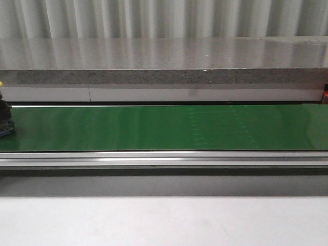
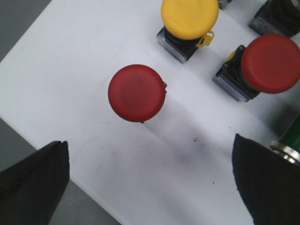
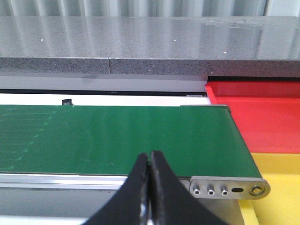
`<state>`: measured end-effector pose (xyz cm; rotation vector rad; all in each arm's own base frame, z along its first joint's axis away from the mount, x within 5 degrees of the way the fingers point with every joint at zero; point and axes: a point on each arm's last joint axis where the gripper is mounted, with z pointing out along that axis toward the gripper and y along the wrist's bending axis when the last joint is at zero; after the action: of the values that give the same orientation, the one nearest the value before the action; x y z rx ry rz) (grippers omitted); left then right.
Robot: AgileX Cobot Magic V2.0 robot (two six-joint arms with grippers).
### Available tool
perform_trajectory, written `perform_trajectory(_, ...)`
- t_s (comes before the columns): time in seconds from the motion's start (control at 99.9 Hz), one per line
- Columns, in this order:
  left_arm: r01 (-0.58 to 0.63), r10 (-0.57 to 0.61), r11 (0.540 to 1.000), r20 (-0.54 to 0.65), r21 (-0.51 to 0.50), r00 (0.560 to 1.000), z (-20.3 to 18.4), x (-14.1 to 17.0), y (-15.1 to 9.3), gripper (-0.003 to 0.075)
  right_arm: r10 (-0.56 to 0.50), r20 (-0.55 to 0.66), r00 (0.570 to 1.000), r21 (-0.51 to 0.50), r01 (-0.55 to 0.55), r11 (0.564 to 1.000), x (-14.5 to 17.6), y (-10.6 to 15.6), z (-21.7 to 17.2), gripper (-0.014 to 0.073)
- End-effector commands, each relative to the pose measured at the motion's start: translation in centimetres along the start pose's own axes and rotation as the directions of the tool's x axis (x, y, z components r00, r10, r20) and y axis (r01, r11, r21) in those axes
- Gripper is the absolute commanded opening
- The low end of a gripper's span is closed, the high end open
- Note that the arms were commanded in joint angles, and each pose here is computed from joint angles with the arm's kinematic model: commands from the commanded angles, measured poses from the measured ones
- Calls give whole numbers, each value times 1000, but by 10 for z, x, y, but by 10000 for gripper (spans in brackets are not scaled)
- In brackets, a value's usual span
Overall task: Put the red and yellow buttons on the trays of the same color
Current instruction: 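Grasp a red push-button on the table with the left gripper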
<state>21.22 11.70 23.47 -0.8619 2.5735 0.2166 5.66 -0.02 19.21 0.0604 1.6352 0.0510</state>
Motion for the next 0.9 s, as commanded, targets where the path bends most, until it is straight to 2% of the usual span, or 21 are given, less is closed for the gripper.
perform_trajectory(0.0,6,-7,1000,85,15,996,-6,-11,-2,670,-11,99,995,-6,12,1000,-8,1,-2,-67)
perform_trajectory(0.43,-10,10,1000,20,0,1000,26,-30,-7,670,-11,99,995,-6,12,1000,-8,1,-2,-67)
perform_trajectory(0.891,-33,33,999,12,-8,999,47,-43,-10,670,-11,99,995,-6,12,1000,-8,1,-2,-67)
